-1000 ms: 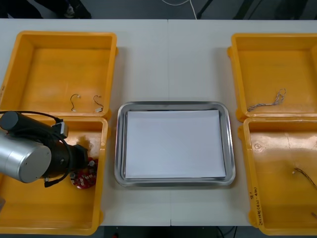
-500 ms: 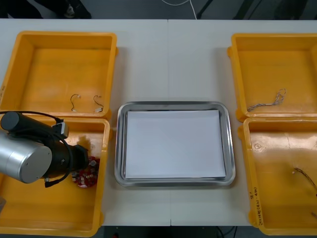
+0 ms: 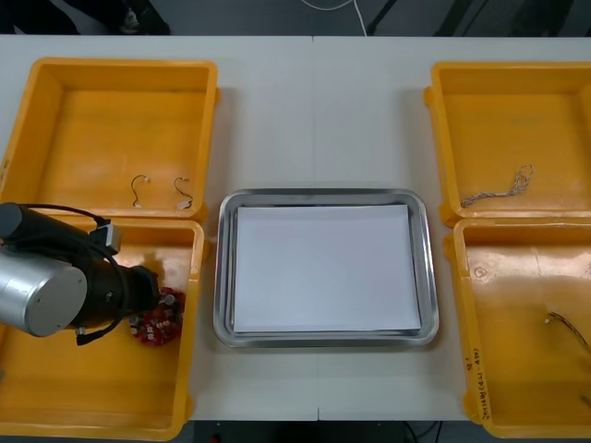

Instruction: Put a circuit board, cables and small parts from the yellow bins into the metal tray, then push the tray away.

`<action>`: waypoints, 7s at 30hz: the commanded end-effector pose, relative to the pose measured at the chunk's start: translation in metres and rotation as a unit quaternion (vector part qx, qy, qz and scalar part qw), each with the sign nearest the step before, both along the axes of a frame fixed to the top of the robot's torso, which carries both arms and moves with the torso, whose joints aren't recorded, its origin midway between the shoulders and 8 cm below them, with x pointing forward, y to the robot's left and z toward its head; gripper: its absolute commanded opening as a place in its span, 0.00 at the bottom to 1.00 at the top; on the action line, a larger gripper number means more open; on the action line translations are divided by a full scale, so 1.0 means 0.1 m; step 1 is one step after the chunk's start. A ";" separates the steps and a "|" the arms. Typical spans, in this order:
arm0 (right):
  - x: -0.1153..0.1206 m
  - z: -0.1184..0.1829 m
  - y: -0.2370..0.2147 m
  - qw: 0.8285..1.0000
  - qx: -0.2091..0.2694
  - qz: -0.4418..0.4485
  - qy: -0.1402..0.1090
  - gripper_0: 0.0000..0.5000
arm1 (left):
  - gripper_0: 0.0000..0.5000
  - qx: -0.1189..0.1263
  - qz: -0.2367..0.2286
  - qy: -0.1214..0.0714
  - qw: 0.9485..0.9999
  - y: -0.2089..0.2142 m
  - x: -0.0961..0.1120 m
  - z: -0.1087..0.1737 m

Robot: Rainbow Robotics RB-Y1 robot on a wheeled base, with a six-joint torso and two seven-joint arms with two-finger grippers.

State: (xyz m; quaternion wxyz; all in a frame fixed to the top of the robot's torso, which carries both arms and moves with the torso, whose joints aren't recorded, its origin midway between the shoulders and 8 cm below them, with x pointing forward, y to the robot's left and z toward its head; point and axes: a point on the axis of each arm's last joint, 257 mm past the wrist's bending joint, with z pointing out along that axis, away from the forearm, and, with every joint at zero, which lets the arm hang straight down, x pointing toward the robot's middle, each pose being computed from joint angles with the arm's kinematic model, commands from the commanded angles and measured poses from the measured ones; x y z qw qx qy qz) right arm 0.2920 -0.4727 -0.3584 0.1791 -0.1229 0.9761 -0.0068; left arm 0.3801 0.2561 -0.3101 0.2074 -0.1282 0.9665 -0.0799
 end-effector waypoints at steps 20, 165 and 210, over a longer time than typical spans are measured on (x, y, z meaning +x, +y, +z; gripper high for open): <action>0.10 -0.05 -0.05 1.000 -0.015 0.011 -0.015 1.00 | 0.00 0.053 -0.006 -0.014 0.998 0.45 0.04 1.03; 0.72 2.41 2.13 0.981 -0.020 0.184 -0.064 0.00 | 1.00 0.077 -0.242 -0.003 0.967 -1.88 0.40 0.89; 0.81 1.97 3.19 0.795 -0.150 0.581 -0.089 0.00 | 1.00 0.095 -0.102 -0.050 0.989 0.10 0.79 2.04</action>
